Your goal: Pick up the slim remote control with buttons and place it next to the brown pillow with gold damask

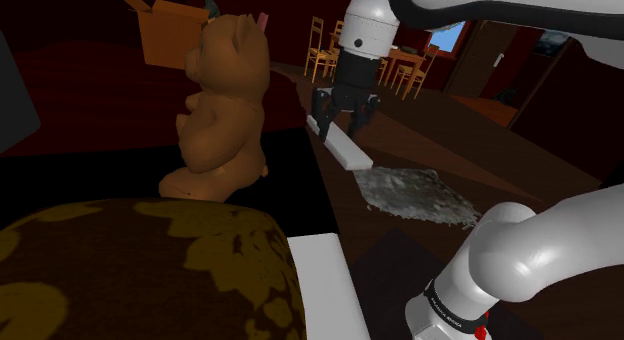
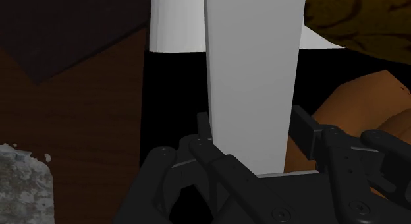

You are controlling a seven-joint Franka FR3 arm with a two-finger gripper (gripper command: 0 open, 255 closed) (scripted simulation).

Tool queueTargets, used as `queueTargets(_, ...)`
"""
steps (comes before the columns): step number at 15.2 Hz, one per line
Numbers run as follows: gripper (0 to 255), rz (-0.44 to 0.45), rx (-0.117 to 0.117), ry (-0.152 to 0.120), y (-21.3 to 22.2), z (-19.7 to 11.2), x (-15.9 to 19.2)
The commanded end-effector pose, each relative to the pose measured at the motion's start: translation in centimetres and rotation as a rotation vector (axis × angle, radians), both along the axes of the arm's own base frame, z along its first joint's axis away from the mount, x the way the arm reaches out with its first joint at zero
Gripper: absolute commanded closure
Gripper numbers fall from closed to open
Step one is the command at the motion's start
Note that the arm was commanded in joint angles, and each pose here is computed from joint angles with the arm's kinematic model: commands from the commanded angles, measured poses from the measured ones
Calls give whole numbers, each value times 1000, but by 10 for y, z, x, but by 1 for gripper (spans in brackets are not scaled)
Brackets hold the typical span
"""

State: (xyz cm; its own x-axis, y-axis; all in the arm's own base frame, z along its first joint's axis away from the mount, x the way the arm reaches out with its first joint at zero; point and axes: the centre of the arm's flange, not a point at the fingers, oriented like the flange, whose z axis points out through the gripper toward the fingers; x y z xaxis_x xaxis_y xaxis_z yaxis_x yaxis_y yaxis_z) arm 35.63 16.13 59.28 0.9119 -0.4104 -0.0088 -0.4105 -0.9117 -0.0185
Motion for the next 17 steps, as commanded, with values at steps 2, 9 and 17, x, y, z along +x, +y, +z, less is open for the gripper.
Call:
queueTargets(2, 255, -1, 0, 0, 17, 0, -39)
queueTargets(9, 255, -1, 0, 0, 54, 0, -124)
queueTargets(17, 255, -1, 0, 0, 72, -27, -167)
